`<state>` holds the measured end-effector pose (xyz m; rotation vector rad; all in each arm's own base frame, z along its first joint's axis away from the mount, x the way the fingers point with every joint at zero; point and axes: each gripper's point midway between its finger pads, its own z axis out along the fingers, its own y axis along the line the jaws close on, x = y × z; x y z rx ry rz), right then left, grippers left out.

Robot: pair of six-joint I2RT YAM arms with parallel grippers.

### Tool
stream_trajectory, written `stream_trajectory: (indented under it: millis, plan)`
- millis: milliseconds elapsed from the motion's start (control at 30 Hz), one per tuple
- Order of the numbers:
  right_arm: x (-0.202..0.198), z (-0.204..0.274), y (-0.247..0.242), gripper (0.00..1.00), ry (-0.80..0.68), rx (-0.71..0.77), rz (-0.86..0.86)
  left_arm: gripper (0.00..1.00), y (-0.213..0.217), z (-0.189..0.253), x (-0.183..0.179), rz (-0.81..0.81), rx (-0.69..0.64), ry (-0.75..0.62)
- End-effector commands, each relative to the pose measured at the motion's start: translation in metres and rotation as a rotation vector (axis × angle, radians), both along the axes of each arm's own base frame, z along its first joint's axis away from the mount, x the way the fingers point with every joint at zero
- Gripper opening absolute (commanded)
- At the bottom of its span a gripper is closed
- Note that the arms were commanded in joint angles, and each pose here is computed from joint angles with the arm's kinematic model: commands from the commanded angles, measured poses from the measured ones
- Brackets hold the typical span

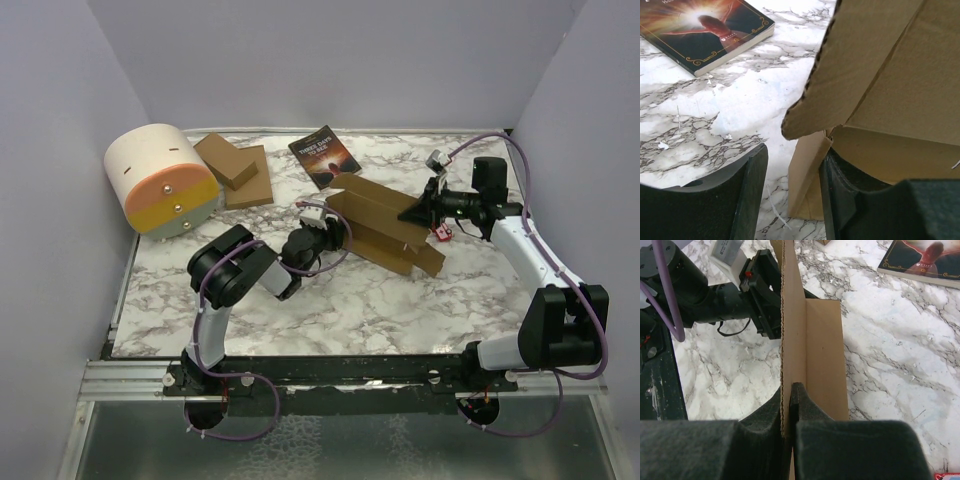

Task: Fold the paper box

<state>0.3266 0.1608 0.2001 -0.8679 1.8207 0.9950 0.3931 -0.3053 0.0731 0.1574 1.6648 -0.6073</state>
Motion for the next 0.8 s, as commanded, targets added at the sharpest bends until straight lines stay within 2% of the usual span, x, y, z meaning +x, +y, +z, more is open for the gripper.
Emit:
stream_trajectory:
  millis: [0,67,333,400,433,500,600,767]
  plan:
    - [-0.006,0.004,0.004,0.03,-0.009,0.023,0.027,0.46,0.002,-0.011,0.006,0.034,0.024,0.02]
    - [-0.006,0.004,0.004,0.03,-0.01,0.023,0.027,0.45,0.003,-0.012,0.008,0.043,0.028,0.021]
    - [-0.006,0.003,0.004,0.03,-0.008,0.024,0.029,0.32,0.006,-0.017,0.014,0.083,0.04,0.022]
    - [-0.006,0.003,0.004,0.03,-0.009,0.024,0.029,0.23,0.006,-0.015,0.016,0.085,0.034,0.019]
    - [-0.006,0.003,0.004,0.03,-0.008,0.023,0.029,0.12,0.005,-0.015,0.016,0.085,0.033,0.017]
    - [-0.006,0.003,0.004,0.03,-0.008,0.023,0.028,0.05,0.006,-0.014,0.017,0.093,0.031,0.015]
    - [-0.007,0.003,0.004,0.03,-0.008,0.022,0.027,0.0,0.008,-0.012,0.018,0.106,0.032,0.019]
    - [-0.007,0.003,0.004,0.03,-0.009,0.023,0.029,0.0,0.006,-0.009,0.016,0.085,0.043,0.02]
